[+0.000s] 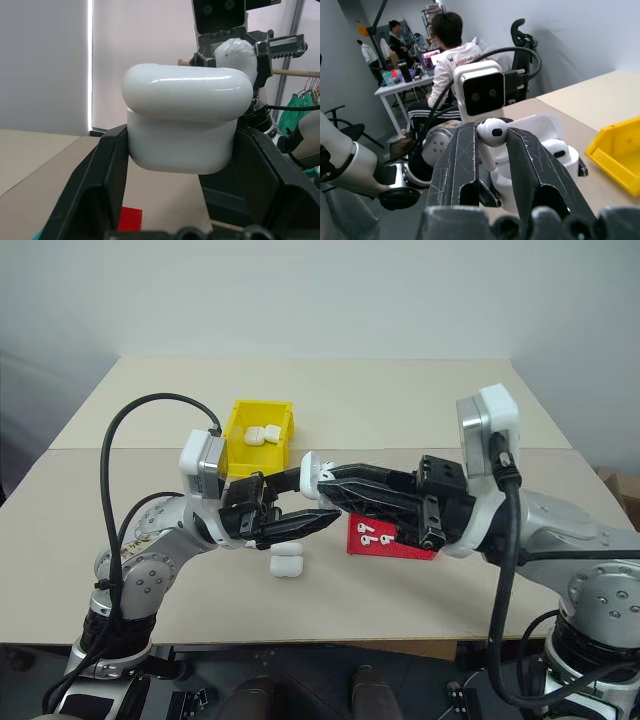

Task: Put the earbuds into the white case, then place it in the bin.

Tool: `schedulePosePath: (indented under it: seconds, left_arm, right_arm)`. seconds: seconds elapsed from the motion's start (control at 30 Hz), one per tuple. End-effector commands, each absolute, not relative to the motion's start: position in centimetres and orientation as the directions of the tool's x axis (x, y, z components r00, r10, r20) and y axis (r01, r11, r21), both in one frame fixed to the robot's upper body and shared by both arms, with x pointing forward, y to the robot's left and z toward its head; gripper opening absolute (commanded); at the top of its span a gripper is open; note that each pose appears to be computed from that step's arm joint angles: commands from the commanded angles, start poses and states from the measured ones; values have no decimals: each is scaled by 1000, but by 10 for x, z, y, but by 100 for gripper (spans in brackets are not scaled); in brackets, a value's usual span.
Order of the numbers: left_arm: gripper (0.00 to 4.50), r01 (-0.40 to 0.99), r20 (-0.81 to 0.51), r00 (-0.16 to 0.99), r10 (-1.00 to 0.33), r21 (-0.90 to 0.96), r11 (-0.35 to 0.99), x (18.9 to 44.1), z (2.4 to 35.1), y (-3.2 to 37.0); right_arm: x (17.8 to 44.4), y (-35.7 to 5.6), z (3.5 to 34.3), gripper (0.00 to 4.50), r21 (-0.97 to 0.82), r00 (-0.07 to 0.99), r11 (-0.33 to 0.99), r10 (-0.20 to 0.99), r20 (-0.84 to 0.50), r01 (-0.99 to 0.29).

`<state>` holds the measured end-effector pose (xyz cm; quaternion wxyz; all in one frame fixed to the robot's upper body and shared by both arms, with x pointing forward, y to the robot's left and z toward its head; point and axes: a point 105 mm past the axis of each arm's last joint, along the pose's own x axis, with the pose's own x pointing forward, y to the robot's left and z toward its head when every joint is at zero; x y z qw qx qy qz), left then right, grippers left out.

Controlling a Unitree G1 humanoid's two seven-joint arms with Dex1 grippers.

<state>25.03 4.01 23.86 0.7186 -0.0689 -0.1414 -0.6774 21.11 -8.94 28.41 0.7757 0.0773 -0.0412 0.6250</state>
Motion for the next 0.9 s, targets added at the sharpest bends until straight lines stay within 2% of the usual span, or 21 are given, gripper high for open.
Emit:
schedulePosePath:
  seconds: [0.03,0.53,0.67,0.83,0.9]
  left_arm:
    - [282,988,316,12,-949,141,60,245,247,39]
    - [282,986,334,3,-943,154,58,242,250,36]
    - [282,986,336,3,-942,157,59,243,250,36]
    - [282,985,338,9,-941,159,66,244,250,38]
    - [282,985,338,18,-941,154,74,245,249,38]
  right_arm:
    - [208,-89,289,89,30,216,215,960,175,-976]
    - [213,-94,283,89,-15,236,241,962,133,-971]
    - [215,-96,279,188,-25,249,253,962,112,-967]
    - [217,-101,281,350,-45,275,281,956,105,-959]
    - [214,-104,282,350,-51,271,277,957,103,-960]
